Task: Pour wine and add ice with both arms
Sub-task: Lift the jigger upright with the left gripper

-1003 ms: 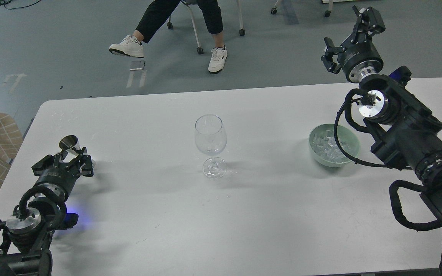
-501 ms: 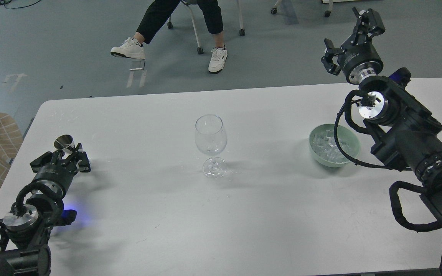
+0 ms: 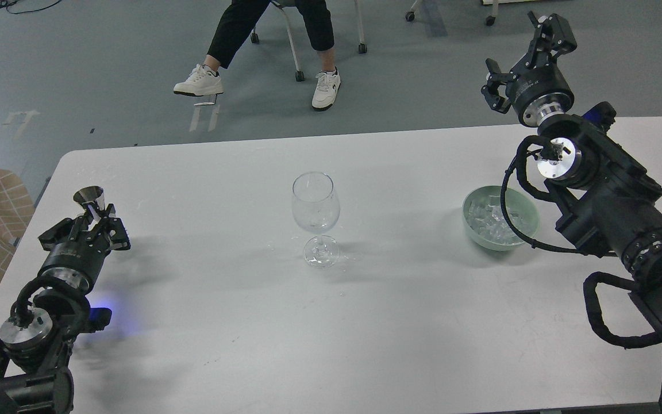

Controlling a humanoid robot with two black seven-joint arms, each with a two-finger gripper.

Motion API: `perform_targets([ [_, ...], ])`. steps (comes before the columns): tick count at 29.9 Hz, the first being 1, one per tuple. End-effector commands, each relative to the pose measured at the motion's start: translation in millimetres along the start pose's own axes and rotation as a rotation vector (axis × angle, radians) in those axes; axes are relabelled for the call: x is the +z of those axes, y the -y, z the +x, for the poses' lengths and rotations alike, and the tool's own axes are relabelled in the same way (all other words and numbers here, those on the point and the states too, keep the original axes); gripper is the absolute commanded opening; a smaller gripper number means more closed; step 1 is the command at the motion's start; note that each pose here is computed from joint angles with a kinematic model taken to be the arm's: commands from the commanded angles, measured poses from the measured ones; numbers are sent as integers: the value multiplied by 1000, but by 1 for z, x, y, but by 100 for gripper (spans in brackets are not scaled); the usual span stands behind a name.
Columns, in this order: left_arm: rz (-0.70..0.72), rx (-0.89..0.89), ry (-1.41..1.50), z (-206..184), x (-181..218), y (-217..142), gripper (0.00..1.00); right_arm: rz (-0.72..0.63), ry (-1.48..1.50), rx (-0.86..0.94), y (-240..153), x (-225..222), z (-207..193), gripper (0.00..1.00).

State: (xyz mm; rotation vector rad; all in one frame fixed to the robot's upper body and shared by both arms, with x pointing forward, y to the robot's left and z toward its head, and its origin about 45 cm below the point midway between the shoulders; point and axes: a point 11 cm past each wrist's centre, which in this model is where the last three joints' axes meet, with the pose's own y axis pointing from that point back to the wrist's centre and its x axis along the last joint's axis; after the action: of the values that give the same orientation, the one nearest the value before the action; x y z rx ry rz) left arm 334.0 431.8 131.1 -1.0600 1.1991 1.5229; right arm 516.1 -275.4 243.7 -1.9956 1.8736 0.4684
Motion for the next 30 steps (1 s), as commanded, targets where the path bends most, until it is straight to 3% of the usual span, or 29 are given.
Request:
perform_targets([
  [1,25,-55,3,-20,2,0,23,-1,-1,3,-1,1,2,100],
  [19,152,-275,70,-111,-17,-12,13,15,-18,24,-2,-12,16,100],
  [30,293,-313,95,-152,-65,-35,9,21,-28,54,-9,-12,34,100],
])
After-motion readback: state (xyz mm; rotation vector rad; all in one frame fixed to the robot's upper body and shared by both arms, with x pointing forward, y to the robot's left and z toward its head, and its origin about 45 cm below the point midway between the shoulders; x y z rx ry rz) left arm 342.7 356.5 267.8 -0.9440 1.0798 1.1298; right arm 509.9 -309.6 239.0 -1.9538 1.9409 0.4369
